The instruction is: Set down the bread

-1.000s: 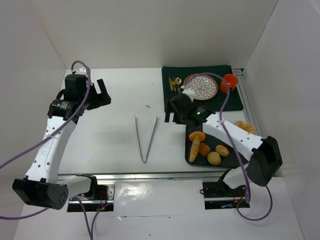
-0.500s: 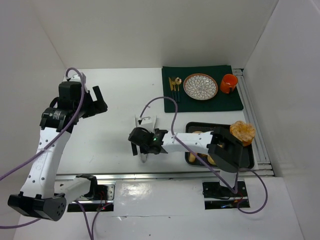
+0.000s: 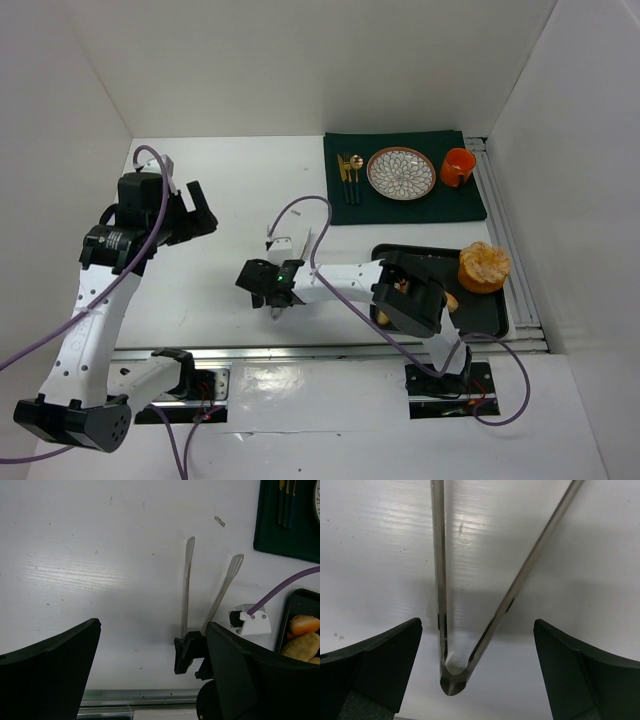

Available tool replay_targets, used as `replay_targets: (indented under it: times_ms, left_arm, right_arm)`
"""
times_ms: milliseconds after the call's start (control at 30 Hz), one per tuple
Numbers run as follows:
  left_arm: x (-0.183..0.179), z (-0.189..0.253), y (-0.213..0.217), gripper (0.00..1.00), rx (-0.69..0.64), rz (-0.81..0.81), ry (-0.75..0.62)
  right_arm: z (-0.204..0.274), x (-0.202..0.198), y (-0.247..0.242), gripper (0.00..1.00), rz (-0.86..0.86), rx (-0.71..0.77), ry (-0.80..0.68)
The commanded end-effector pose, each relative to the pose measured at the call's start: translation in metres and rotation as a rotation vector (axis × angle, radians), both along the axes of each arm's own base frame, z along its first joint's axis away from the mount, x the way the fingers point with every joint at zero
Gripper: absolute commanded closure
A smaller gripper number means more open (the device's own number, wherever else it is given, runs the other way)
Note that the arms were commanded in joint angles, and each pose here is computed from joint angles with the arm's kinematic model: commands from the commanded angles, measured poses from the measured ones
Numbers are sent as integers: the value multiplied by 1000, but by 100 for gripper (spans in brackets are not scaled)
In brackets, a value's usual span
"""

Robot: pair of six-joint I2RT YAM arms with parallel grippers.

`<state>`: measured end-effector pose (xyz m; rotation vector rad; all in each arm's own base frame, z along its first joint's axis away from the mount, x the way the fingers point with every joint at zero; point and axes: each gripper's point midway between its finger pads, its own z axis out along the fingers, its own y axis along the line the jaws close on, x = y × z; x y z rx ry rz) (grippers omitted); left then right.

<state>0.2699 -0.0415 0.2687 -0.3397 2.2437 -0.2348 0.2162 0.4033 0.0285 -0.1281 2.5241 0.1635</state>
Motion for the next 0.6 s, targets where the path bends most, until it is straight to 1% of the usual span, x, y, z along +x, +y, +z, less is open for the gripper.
replay_targets:
  times_ms: [0, 100, 133, 167, 233, 400, 467, 533, 567]
  left_arm:
    - [0, 6, -7, 0, -19, -17, -32]
    - [-1, 6, -8, 0, -26, -24, -40]
    - [-1, 6, -8, 0, -26, -24, -40]
    - [0, 6, -5, 0, -16, -11, -42]
    - [0, 6, -5, 0, -16, -11, -42]
    - [-3, 5, -7, 0, -16, -20, -42]
    - [-3, 5, -7, 0, -16, -20, -42]
    - [-4, 3, -3, 0, -3, -3, -43]
    - [-6, 6, -3, 0, -12, 3, -55]
  right_arm:
    - [15, 12, -6, 0, -91, -1, -56]
    - [17, 31, -8, 0, -141, 8, -76]
    - [7, 34, -12, 0, -150, -14, -68]
    - [8, 45, -9, 0, -170, 3, -89]
    - [2, 55, -11, 0, -170, -18, -121]
    - [-2, 70, -5, 0, -187, -15, -155]
    - [-6, 73, 2, 6, -200, 1, -156]
    - [-10, 74, 1, 22, -218, 1, -159]
    - [-10, 70, 1, 33, -212, -12, -165]
